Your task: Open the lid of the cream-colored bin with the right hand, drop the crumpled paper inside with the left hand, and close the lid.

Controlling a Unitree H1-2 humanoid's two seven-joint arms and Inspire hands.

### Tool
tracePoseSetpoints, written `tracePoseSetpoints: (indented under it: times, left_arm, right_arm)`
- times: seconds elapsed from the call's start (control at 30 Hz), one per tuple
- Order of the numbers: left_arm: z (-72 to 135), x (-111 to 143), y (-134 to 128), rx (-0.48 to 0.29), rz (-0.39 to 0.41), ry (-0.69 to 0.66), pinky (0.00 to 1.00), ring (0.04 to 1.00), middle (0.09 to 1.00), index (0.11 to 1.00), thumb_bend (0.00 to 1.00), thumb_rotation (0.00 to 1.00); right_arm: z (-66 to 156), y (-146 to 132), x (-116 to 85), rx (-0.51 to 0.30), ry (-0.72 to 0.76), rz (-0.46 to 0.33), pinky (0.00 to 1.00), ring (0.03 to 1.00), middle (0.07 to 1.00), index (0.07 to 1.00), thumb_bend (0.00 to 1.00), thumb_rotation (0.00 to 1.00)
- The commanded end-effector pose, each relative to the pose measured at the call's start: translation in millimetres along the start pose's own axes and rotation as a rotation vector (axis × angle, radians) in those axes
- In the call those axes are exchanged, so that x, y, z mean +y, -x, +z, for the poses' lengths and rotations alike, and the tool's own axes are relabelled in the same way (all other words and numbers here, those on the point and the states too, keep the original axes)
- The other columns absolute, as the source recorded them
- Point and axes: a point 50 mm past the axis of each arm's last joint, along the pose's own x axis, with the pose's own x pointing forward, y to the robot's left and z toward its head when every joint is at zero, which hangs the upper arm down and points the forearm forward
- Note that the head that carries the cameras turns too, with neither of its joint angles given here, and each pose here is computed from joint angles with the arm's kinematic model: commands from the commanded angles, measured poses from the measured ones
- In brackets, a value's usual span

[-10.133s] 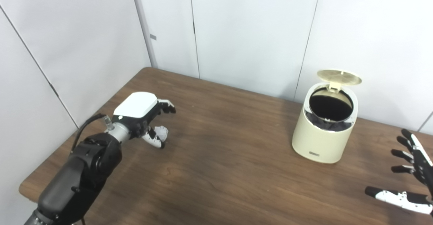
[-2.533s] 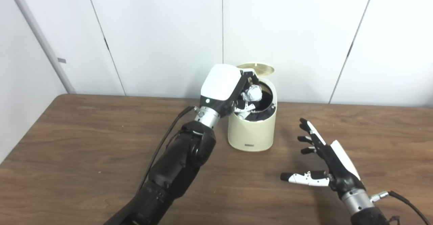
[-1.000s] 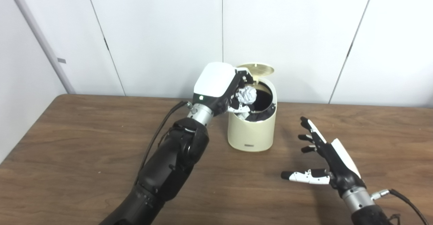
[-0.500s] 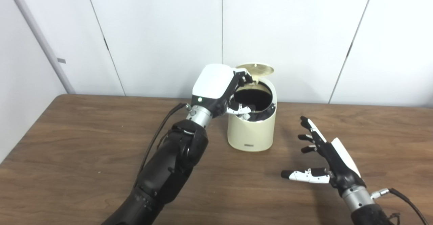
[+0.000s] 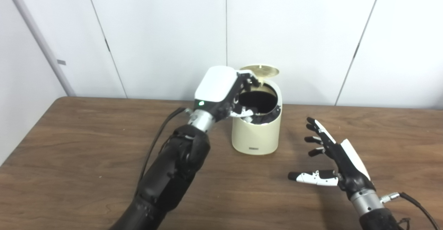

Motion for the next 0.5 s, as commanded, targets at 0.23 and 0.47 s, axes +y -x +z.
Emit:
tracePoseSetpoints:
  times: [0.23,0.47]
  left_arm:
    - [-3.0,8.8,69.0,0.077,0.157,0.419,0.35,0.461,0.487,0.502,0.51,0.00]
    - [-16.2,0.6,118.7,0.166,0.192,0.460,0.45,0.559,0.612,0.497,0.50,0.05]
  right_arm:
    - [32.9,-32.0,-31.1,-0.181,0.036,-0.132,0.62,0.762,0.857,0.841,0.67,0.31]
    - [50.0,-59.5,-48.9,-0.232,0.085,-0.130,0.67,0.805,0.877,0.852,0.66,0.31]
